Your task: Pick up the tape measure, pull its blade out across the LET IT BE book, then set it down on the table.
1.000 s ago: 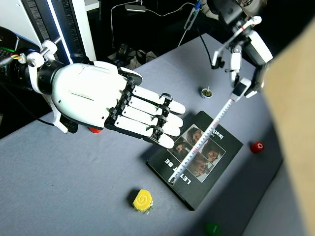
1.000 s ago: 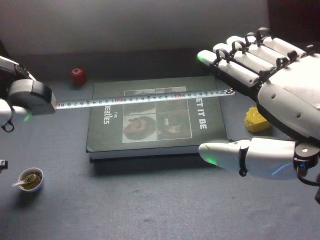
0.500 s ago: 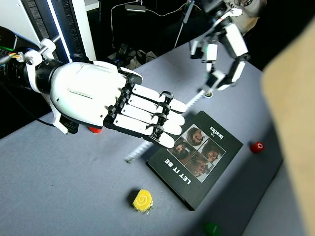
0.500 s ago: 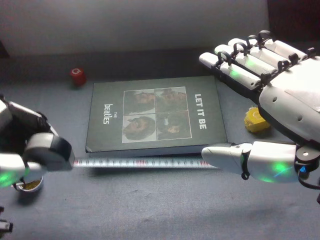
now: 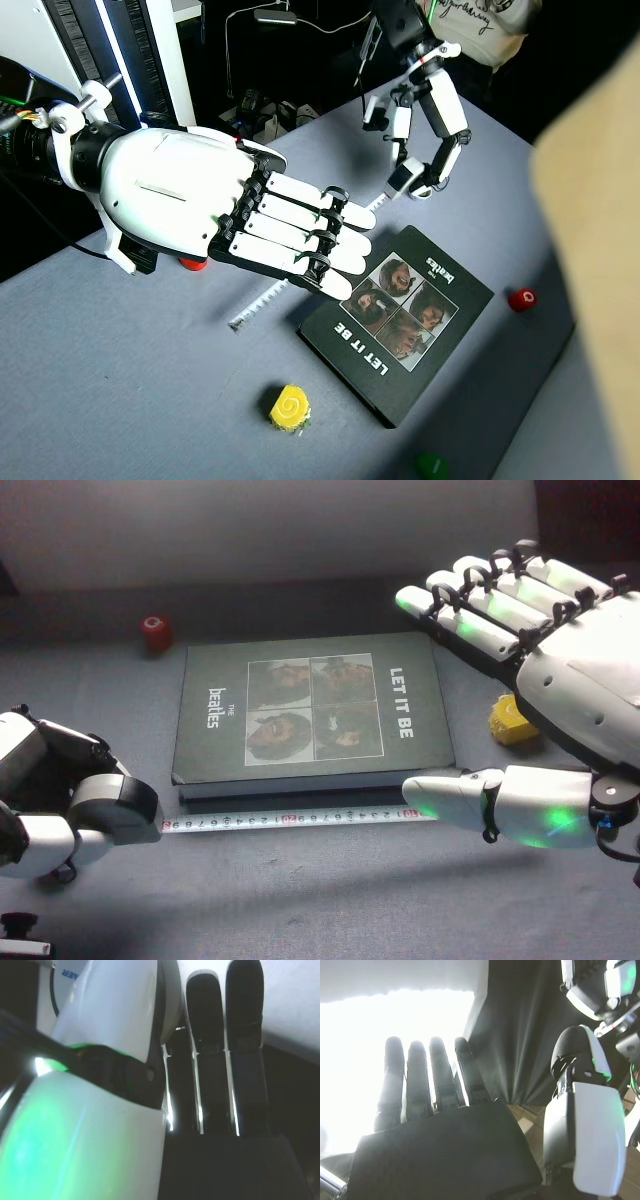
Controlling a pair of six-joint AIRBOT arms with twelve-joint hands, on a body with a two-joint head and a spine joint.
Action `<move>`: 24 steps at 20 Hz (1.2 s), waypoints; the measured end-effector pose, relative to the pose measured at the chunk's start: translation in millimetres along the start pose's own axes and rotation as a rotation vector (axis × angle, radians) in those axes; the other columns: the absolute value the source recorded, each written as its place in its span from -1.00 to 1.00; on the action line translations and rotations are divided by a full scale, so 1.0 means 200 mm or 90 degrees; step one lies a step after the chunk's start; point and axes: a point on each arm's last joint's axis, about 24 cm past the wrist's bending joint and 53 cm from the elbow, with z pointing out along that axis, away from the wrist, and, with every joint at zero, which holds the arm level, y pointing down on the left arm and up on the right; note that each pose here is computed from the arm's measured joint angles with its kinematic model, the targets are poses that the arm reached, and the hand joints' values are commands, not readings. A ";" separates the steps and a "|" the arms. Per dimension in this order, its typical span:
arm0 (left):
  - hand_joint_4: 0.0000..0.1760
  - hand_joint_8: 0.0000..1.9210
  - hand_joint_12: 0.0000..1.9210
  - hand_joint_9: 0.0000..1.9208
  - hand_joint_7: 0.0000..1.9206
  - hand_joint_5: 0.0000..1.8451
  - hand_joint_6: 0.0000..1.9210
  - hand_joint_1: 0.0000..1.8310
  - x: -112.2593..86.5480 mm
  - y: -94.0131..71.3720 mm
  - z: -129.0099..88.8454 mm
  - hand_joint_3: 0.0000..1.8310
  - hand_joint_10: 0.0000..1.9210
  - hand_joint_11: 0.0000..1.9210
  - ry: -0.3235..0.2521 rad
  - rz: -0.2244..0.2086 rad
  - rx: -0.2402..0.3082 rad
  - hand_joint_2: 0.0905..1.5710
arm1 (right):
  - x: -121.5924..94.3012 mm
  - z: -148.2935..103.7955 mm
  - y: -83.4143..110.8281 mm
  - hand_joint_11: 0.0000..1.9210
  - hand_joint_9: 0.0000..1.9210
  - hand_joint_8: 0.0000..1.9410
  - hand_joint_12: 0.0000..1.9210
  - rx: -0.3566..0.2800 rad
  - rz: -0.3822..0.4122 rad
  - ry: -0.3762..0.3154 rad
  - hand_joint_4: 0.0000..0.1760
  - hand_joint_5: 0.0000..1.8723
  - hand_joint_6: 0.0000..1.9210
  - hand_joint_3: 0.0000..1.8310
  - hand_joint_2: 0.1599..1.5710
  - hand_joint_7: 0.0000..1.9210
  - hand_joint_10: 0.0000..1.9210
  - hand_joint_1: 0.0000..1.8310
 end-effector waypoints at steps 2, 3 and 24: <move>-1.00 -0.16 0.04 -0.01 0.14 0.10 -0.25 0.51 -0.01 0.01 0.02 -1.00 0.26 -0.06 -0.005 0.004 -0.002 0.34 | 0.00 0.00 0.00 -1.00 -0.96 -1.00 -0.54 0.000 0.001 0.000 -0.72 -0.97 -1.00 -1.00 0.23 -0.94 -1.00 -0.92; -1.00 -0.16 0.04 -0.01 0.14 0.10 -0.25 0.51 -0.01 0.03 0.03 -1.00 0.26 -0.05 -0.009 0.011 -0.003 0.34 | 0.00 0.00 0.00 -1.00 -0.96 -1.00 -0.54 0.000 0.000 -0.001 -0.72 -0.97 -1.00 -1.00 0.23 -0.94 -1.00 -0.92; -1.00 -0.16 0.04 -0.02 0.14 0.08 -0.21 0.51 0.03 0.10 -0.01 -1.00 0.28 -0.06 -0.010 0.022 -0.015 0.34 | 0.00 0.00 0.00 -1.00 -0.96 -1.00 -0.62 0.001 0.000 -0.002 -0.71 -0.97 -1.00 -1.00 0.24 -0.93 -1.00 -0.91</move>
